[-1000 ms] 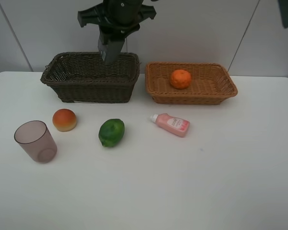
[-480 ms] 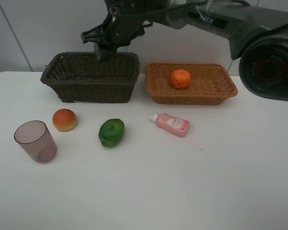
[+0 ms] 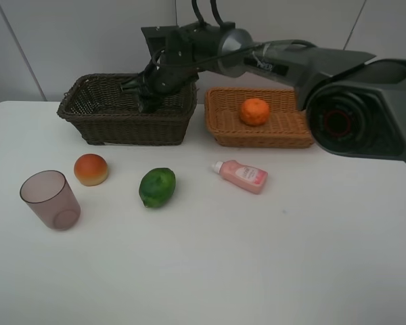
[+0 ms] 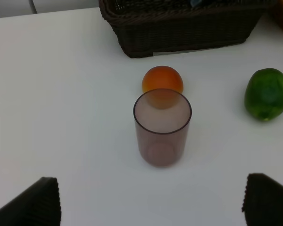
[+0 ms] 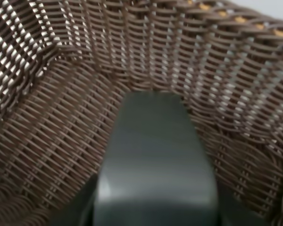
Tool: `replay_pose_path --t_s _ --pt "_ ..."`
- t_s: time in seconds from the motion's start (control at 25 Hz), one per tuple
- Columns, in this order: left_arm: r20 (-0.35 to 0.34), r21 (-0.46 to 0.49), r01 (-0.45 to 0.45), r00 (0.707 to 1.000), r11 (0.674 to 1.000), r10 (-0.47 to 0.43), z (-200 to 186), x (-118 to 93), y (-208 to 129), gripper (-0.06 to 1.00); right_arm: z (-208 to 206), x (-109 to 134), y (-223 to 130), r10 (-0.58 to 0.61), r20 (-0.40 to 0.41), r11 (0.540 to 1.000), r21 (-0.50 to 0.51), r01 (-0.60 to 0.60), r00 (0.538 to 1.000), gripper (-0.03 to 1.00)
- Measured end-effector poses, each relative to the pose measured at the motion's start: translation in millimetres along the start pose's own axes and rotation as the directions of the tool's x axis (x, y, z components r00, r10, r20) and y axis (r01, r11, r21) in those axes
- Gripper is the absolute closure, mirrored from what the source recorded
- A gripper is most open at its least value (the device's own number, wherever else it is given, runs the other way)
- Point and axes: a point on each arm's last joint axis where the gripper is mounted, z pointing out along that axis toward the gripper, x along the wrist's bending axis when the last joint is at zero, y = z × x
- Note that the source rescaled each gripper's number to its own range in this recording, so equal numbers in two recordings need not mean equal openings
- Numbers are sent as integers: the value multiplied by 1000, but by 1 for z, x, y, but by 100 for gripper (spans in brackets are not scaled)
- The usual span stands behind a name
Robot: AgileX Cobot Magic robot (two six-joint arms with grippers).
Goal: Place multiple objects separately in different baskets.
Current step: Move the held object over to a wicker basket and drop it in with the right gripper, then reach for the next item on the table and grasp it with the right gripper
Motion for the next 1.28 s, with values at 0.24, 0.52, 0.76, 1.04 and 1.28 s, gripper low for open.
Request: replay_pose_path --t_s 0.24,0.52,0.76,1.04,1.28 --pt "0 0 0 1000 1000 0 0 0 0 -6 0 0 1 0 -3 1000 -12 0 1000 87" --pt "0 0 0 1000 1000 0 0 0 0 -6 -2 1 4 0 -7 999 -33 0 1000 21" --pt "0 0 0 1000 1000 0 0 0 0 -6 -27 0 19 5 2 1000 -20 -5 1000 12" --pt "0 0 0 1000 1000 0 0 0 0 -6 -83 -1 35 -135 19 984 121 132 991 12" --pt "0 0 0 1000 1000 0 0 0 0 -6 -103 2 16 -240 -71 894 374 249 968 12"
